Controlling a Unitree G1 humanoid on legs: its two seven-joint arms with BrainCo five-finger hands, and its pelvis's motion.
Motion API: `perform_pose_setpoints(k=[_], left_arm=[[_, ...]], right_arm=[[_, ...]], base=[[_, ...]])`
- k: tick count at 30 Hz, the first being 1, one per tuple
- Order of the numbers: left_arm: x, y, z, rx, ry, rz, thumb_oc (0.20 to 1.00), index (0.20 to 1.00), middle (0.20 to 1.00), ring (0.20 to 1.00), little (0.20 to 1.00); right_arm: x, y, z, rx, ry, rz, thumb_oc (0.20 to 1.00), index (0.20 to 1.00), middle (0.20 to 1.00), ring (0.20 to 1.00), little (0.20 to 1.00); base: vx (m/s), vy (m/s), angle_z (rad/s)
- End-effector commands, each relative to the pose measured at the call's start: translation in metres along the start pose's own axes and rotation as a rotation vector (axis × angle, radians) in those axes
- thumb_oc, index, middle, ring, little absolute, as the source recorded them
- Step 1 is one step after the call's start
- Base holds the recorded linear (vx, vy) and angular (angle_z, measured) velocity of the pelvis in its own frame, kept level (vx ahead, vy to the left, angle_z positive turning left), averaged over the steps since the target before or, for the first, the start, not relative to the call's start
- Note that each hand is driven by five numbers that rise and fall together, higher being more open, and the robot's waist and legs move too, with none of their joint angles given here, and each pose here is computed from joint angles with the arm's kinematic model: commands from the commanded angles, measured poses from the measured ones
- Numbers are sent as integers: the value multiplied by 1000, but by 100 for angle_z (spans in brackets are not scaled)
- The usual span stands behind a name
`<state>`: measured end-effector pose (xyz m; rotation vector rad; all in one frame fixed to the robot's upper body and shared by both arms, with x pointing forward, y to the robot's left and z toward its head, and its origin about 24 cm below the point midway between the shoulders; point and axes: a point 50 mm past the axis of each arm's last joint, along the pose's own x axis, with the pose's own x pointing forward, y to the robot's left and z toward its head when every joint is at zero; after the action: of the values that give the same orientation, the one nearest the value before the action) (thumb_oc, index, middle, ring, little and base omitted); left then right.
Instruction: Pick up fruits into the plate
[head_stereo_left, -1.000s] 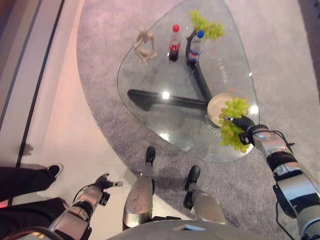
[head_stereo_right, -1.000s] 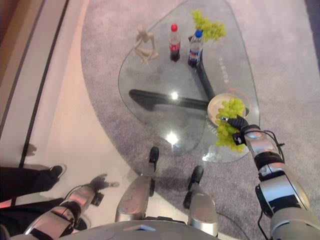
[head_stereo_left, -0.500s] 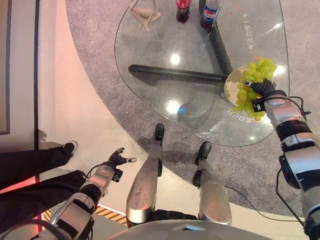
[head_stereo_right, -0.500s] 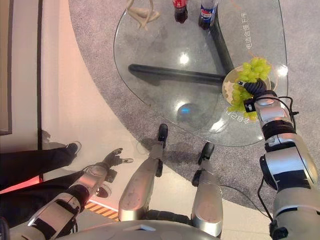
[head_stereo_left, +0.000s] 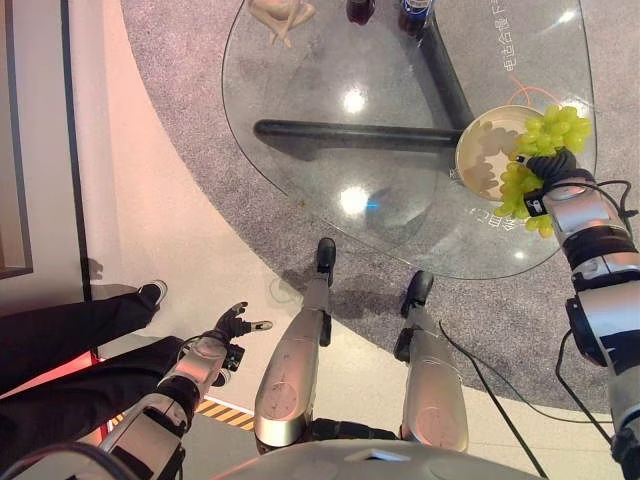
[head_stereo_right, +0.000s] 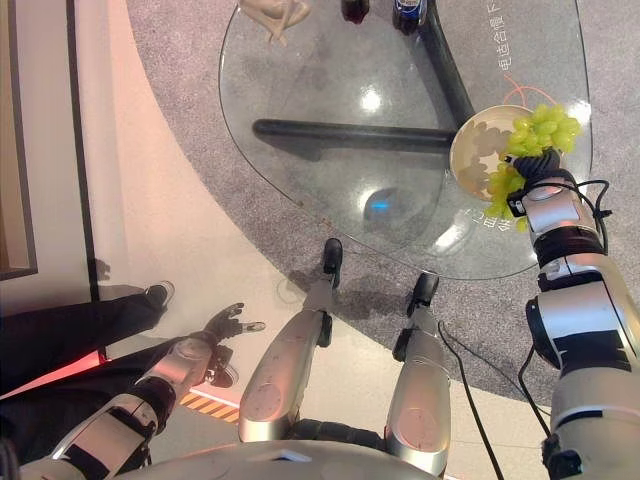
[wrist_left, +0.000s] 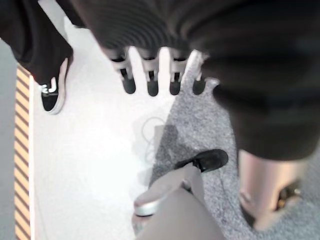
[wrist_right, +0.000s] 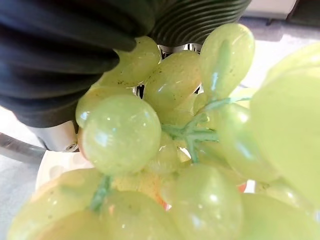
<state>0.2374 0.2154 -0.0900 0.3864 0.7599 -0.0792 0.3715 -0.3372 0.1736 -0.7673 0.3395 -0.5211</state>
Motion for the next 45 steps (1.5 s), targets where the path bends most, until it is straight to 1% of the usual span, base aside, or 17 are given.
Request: perform_pose_setpoints(k=[1, 10, 16, 22, 27, 28, 30, 32, 33, 34, 35, 36, 38, 40, 42, 44, 45], left_arm=[[-2, -5, -6, 15, -2, -14, 1000, 1000, 1000, 1000, 1000], [-3, -4, 0, 26, -30, -22, 1000, 1000, 1000, 1000, 1000], [-3, -4, -1, 22, -21, -25, 1000, 1000, 1000, 1000, 1000], [-3, -1, -5, 15, 4, -19, 1000, 1000, 1000, 1000, 1000], [-2, 6, -10, 15, 38, -8, 1000, 1000, 1000, 1000, 1000], [-1, 8, -13, -5, 71, -5, 1000, 1000, 1000, 1000, 1000], [-1, 11, -16, -24, 98, -1, 1000, 1000, 1000, 1000, 1000], [-1, 13, -21, -34, 131, -6, 1000, 1000, 1000, 1000, 1000], [-1, 14, -22, -31, 138, -7, 1000, 1000, 1000, 1000, 1000], [-1, 14, -26, -21, 157, -15, 1000, 1000, 1000, 1000, 1000], [-4, 14, -38, -4, 209, -25, 1000, 1000, 1000, 1000, 1000], [-4, 14, -39, -2, 215, -25, 1000, 1000, 1000, 1000, 1000], [-9, 12, -56, 25, 282, -25, 1000, 1000, 1000, 1000, 1000], [-16, 5, -79, 19, 366, -41, 1000, 1000, 1000, 1000, 1000], [-21, -2, -93, -5, 413, -56, 1000, 1000, 1000, 1000, 1000], [-30, -16, -111, -56, 475, -87, 1000, 1000, 1000, 1000, 1000], [-33, -21, -117, -69, 491, -99, 1000, 1000, 1000, 1000, 1000]], right_arm=[[1, -57, 15, -98, -32, -207, 1000, 1000, 1000, 1000, 1000], [0, -54, 20, -91, -56, -221, 1000, 1000, 1000, 1000, 1000], [-3, -49, 32, -71, -131, -230, 1000, 1000, 1000, 1000, 1000], [-7, -32, 36, -6, -205, -195, 1000, 1000, 1000, 1000, 1000], [-9, -5, 17, 91, -206, -123, 1000, 1000, 1000, 1000, 1000], [-11, 13, 3, 118, -205, -52, 1000, 1000, 1000, 1000, 1000], [-17, 37, -14, 143, -188, 31, 1000, 1000, 1000, 1000, 1000], [-29, 70, -40, 186, -157, 130, 1000, 1000, 1000, 1000, 1000], [-32, 77, -46, 196, -145, 150, 1000, 1000, 1000, 1000, 1000], [-42, 99, -63, 233, -103, 213, 1000, 1000, 1000, 1000, 1000], [-65, 138, -95, 265, -24, 339, 1000, 1000, 1000, 1000, 1000], [-69, 142, -100, 268, -12, 350, 1000, 1000, 1000, 1000, 1000], [-106, 181, -147, 224, 97, 510, 1000, 1000, 1000, 1000, 1000], [-147, 211, -188, 158, 226, 654, 1000, 1000, 1000, 1000, 1000], [-166, 221, -207, 151, 310, 720, 1000, 1000, 1000, 1000, 1000], [-201, 232, -238, 128, 460, 812, 1000, 1000, 1000, 1000, 1000], [-212, 234, -248, 118, 507, 830, 1000, 1000, 1000, 1000, 1000]], base=[[0, 0, 0], [0, 0, 0], [0, 0, 0], [0, 0, 0], [13, -29, 2], [37, -59, 4], [55, -81, 6], [57, -93, 7], [61, -85, 2], [105, -124, -1], [100, -115, -2], [116, -119, -4], [120, -92, -7], [159, -44, -7], [140, 29, -5], [144, 96, -19], [115, 100, -27]])
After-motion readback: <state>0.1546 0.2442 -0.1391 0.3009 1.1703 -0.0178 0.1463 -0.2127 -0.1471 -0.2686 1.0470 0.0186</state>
